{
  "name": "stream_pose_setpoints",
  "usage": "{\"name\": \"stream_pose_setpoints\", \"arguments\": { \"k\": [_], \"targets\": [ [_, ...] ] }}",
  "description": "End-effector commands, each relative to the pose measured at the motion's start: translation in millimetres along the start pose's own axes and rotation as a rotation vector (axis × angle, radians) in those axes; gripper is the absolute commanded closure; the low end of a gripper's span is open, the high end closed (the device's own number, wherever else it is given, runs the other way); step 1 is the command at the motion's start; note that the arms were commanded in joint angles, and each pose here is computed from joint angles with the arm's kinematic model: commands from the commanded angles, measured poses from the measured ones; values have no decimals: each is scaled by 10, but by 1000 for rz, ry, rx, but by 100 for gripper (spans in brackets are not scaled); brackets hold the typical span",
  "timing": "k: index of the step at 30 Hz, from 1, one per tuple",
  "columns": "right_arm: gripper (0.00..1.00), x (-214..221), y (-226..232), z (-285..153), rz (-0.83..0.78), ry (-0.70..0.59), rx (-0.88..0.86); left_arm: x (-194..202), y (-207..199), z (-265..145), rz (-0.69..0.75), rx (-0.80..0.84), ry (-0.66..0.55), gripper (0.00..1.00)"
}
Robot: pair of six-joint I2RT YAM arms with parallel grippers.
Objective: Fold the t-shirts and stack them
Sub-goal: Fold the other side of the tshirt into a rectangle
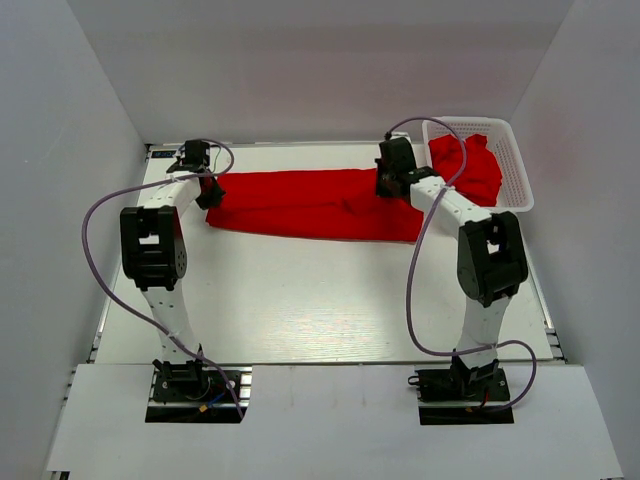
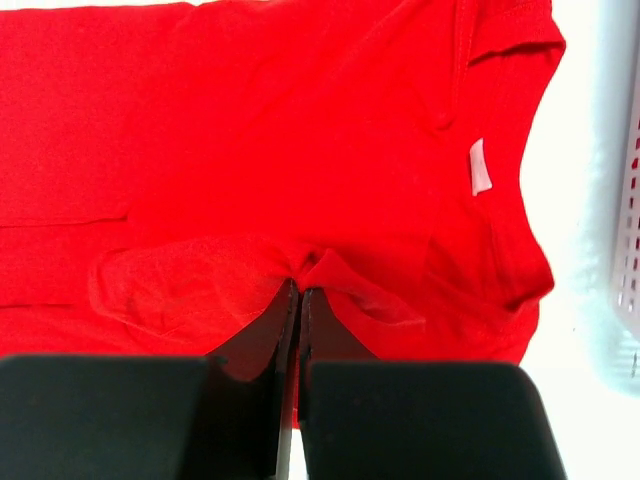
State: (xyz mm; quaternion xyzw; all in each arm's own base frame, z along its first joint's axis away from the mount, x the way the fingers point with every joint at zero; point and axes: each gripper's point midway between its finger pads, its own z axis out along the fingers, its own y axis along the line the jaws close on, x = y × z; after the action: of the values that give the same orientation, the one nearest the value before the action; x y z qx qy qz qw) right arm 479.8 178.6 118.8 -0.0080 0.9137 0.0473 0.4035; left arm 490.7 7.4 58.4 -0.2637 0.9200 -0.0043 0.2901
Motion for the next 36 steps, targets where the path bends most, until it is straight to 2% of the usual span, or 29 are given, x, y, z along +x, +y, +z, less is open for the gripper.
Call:
{"name": "stream_pose_setpoints", "arguments": {
  "k": [1, 4, 11, 19, 25, 28, 32, 36],
  "targets": [
    [100, -257, 10, 33, -14, -44, -24, -215, -81, -31, 5, 35, -56, 100],
    [100, -314, 9, 96, -12, -47, -39, -314, -185, -29, 10, 83, -92, 100],
    [100, -362, -51, 284, 0, -36, -45, -342, -193, 95, 28, 77, -101, 100],
    [100, -375, -73, 485, -7, -24, -56, -194, -80, 269, 10, -1, -28, 100],
    [100, -378, -97, 496, -13, -27, -56, -197, -21, 3, -2, 30, -105, 100],
    [100, -392, -143, 353, -9, -39, -46, -183, 20, -199, -7, 45, -133, 100],
    [100, -469, -190, 76, -2, -85, -43, -22, 138, -354, 4, 43, -130, 100],
    [100, -279, -231, -9, 4, -47, -39, 59, 199, -455, 5, 40, -124, 100]
  ]
}}
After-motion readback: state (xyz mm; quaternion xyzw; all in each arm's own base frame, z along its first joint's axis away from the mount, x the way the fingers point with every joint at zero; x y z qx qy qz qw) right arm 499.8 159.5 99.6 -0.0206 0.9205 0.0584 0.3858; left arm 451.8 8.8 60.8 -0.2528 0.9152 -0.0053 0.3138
